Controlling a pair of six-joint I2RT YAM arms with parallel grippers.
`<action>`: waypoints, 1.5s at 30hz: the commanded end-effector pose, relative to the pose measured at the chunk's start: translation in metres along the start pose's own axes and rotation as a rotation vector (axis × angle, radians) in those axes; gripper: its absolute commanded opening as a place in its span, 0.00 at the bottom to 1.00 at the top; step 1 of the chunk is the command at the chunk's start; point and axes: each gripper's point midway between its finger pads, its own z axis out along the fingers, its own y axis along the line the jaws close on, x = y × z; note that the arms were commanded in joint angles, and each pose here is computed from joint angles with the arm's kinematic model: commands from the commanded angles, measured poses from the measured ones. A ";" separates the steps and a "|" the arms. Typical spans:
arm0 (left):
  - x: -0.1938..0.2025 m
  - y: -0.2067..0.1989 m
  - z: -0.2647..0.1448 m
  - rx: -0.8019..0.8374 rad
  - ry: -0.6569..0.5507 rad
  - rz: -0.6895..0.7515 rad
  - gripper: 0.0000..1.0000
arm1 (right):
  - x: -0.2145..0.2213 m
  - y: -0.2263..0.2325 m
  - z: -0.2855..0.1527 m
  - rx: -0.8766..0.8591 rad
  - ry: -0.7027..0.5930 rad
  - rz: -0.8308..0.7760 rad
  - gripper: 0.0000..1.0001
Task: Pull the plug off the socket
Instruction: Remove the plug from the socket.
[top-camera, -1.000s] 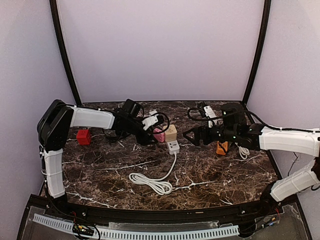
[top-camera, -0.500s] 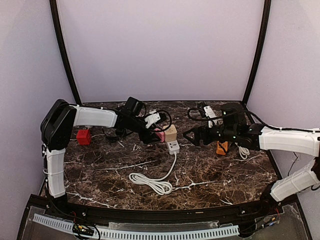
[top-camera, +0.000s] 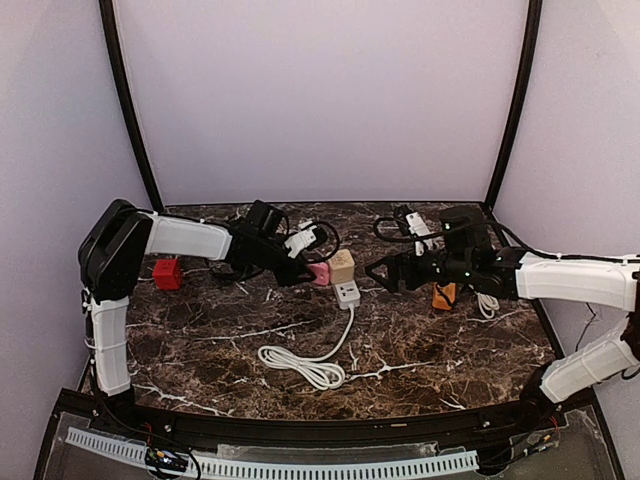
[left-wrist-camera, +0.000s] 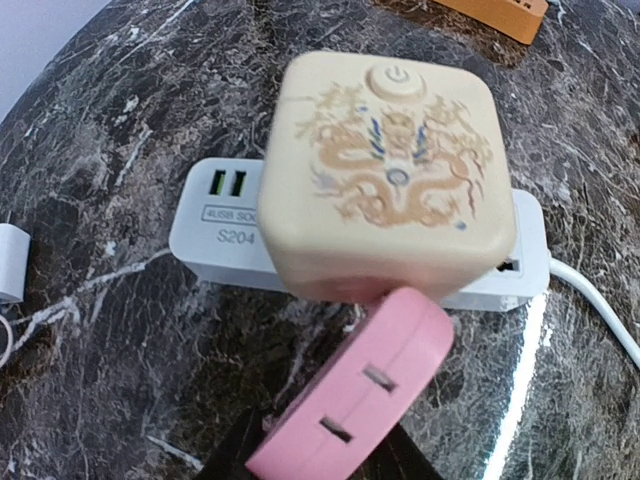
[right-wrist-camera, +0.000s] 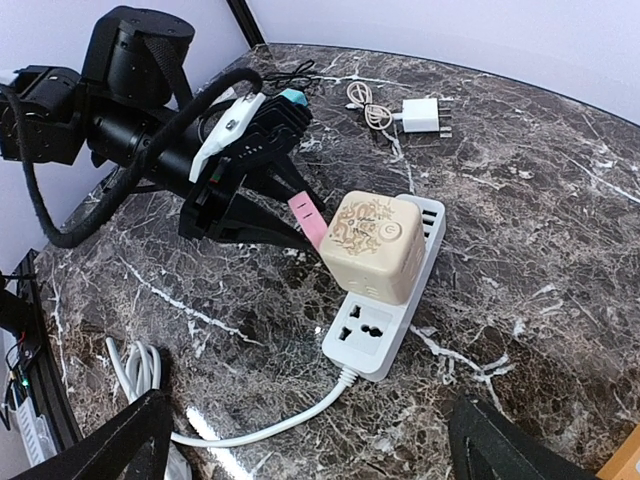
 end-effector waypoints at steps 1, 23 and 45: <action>-0.007 -0.014 -0.018 0.011 -0.041 -0.050 0.33 | -0.011 -0.001 0.005 -0.004 -0.018 0.011 0.96; -0.020 -0.036 -0.014 0.010 -0.077 -0.055 0.22 | -0.003 -0.017 0.060 -0.006 0.077 0.083 0.94; 0.016 -0.089 -0.031 -0.053 -0.033 -0.139 0.10 | 0.022 0.005 0.073 -0.188 0.129 0.245 0.88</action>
